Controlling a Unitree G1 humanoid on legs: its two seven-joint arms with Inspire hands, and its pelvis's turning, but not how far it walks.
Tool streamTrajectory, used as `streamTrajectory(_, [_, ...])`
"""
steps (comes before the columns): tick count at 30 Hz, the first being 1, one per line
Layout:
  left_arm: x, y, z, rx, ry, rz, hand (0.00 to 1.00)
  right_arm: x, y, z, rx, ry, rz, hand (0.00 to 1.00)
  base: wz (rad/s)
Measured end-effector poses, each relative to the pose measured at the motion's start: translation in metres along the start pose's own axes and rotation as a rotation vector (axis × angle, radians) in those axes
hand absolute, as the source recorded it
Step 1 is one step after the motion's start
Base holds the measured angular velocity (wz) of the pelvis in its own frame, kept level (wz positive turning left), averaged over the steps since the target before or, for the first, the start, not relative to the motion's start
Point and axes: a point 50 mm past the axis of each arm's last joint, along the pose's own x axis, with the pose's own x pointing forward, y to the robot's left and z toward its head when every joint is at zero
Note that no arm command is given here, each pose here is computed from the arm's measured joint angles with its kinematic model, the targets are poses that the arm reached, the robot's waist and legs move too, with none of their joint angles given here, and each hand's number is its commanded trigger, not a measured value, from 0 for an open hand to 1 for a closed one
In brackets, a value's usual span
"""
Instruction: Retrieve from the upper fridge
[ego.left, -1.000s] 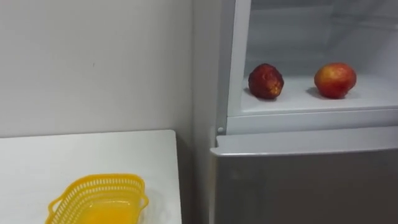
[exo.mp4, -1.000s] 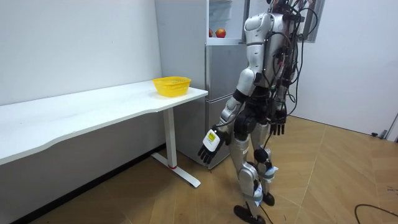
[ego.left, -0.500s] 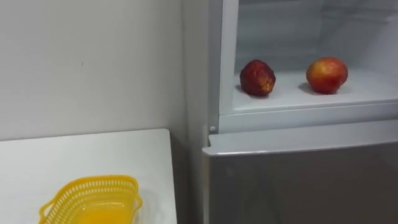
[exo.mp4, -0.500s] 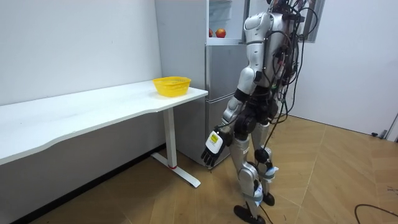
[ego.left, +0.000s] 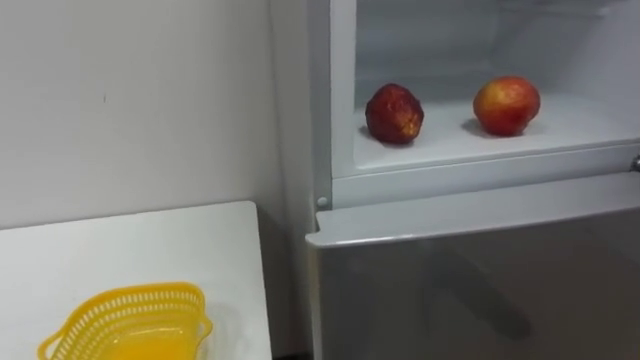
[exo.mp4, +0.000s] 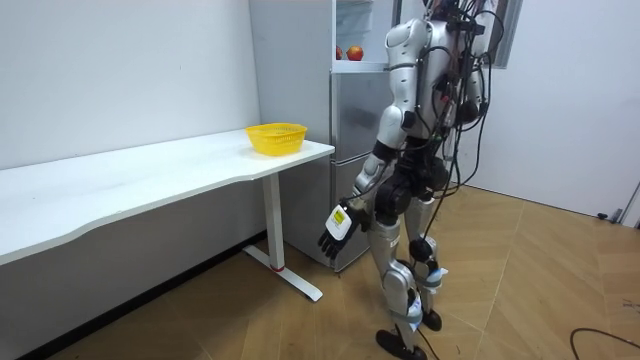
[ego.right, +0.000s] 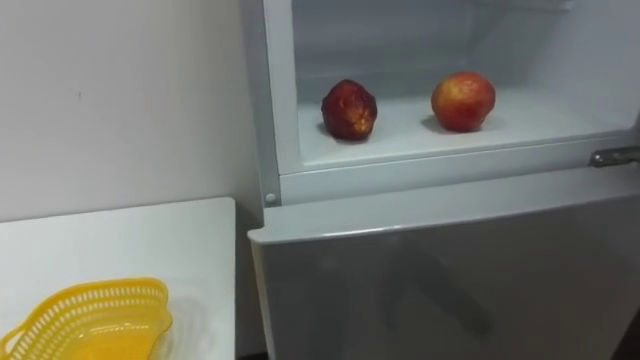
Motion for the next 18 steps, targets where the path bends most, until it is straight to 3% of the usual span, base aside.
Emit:
streamTrajectory(3, [-0.001, 0.001, -0.006, 0.026, 0.015, -0.007, 0.0, 0.003, 0.001, 0.043, 0.036, -0.216, -0.028, 0.0, -0.18])
streamTrajectory(12, [-0.002, -0.001, -0.015, 0.098, 0.041, -0.037, 0.0, 0.006, 0.012, 0.085, 0.067, -0.429, -0.024, 0.0, 0.0])
streamTrajectory(18, [-0.002, -0.001, -0.019, 0.119, 0.069, -0.081, 0.0, 0.001, 0.01, 0.121, 0.002, -0.629, -0.058, 0.0, 0.01])
